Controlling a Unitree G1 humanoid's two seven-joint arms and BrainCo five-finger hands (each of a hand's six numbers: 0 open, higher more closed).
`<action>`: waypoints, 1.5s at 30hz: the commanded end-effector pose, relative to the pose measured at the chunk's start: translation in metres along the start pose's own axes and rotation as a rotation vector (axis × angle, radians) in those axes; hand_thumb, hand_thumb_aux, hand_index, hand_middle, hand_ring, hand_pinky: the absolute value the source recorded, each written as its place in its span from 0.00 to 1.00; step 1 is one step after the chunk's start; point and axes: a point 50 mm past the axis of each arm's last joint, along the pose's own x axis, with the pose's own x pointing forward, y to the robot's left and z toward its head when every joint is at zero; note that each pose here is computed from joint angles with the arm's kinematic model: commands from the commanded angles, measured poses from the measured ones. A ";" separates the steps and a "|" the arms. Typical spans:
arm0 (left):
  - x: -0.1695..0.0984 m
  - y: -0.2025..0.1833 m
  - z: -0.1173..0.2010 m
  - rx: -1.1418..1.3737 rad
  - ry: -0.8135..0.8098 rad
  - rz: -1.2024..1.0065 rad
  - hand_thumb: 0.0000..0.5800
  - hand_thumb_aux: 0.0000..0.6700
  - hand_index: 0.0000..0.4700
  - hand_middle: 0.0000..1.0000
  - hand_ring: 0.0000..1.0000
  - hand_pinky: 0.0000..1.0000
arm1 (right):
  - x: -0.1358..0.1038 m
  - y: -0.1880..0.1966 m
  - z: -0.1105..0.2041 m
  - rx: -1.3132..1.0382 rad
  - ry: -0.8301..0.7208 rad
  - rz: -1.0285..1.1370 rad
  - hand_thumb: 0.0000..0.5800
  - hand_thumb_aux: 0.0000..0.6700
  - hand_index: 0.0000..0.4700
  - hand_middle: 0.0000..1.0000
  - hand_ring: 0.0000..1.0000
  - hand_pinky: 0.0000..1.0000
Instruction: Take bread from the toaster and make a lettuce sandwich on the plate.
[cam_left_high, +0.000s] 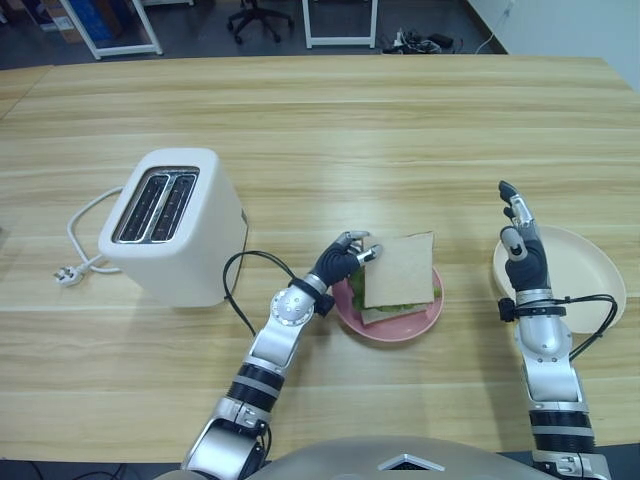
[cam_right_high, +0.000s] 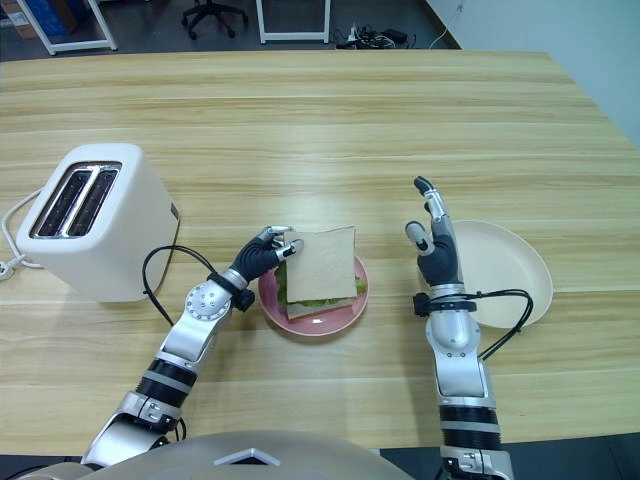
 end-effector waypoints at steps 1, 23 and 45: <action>-0.006 -0.002 -0.003 0.027 0.035 -0.020 1.00 1.00 1.00 1.00 1.00 1.00 | 0.000 0.014 0.005 -0.069 -0.048 0.081 0.00 0.00 0.00 0.00 0.00 0.00; -0.009 0.011 -0.026 0.228 0.179 0.067 1.00 1.00 1.00 1.00 1.00 1.00 | -0.053 0.075 -0.017 -0.841 -0.334 0.699 0.00 0.00 0.00 0.00 0.00 0.00; -0.047 0.059 0.029 1.172 -0.068 0.625 0.00 0.00 0.00 0.00 0.00 0.00 | -0.084 0.105 -0.058 -0.876 -0.148 1.054 0.00 0.00 0.00 0.00 0.00 0.00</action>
